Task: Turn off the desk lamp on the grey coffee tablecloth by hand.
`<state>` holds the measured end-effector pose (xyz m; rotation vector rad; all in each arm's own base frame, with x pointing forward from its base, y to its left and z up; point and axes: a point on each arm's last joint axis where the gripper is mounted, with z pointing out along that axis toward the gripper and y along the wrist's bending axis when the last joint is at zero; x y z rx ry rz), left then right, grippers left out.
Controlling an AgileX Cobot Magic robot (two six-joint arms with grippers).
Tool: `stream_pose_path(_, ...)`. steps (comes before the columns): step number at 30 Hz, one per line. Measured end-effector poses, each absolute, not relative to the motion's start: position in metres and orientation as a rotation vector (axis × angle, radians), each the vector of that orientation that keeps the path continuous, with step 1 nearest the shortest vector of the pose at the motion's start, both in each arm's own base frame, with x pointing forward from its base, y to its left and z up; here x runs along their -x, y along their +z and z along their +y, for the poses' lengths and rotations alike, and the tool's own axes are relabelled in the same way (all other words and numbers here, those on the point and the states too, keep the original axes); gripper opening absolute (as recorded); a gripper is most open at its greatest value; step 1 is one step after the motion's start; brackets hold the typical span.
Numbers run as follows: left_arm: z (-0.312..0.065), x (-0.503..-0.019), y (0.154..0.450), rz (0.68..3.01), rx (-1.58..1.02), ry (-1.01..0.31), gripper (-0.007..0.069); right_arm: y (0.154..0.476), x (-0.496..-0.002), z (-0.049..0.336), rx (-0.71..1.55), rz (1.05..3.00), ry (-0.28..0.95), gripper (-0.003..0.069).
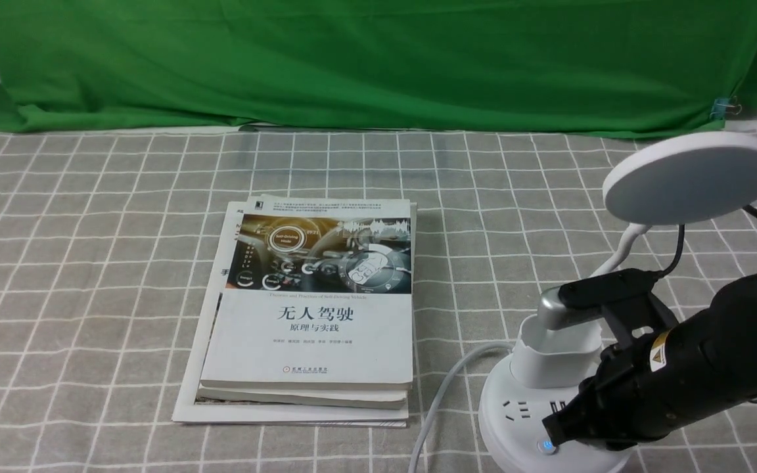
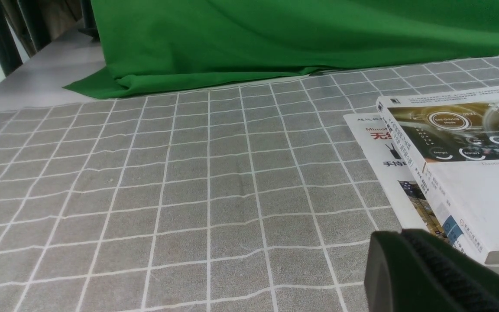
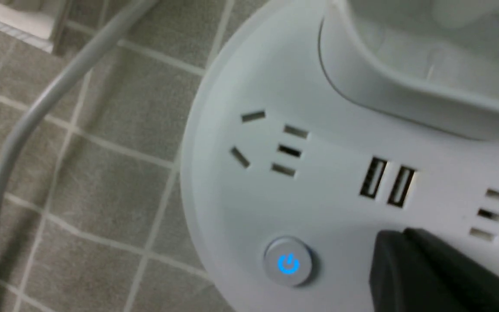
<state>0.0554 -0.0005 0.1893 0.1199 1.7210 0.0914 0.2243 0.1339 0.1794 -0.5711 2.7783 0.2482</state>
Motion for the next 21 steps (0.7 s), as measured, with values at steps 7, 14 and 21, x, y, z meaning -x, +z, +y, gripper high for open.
stream_pose_path(7,-0.001,-0.055,0.189,1.721,-0.120,0.091,0.0001,0.217,-0.217,0.129,0.532,2.585,0.303,0.0035)
stream_pose_path(14,-0.001,-0.055,0.189,1.721,-0.120,0.091,0.0001,0.244,-0.208,0.123,0.554,2.444,0.326,0.0025)
stream_pose_path(21,-0.001,-0.055,0.189,1.721,-0.120,0.091,0.0001,0.228,-0.191,0.108,0.566,2.542,0.290,0.0025)
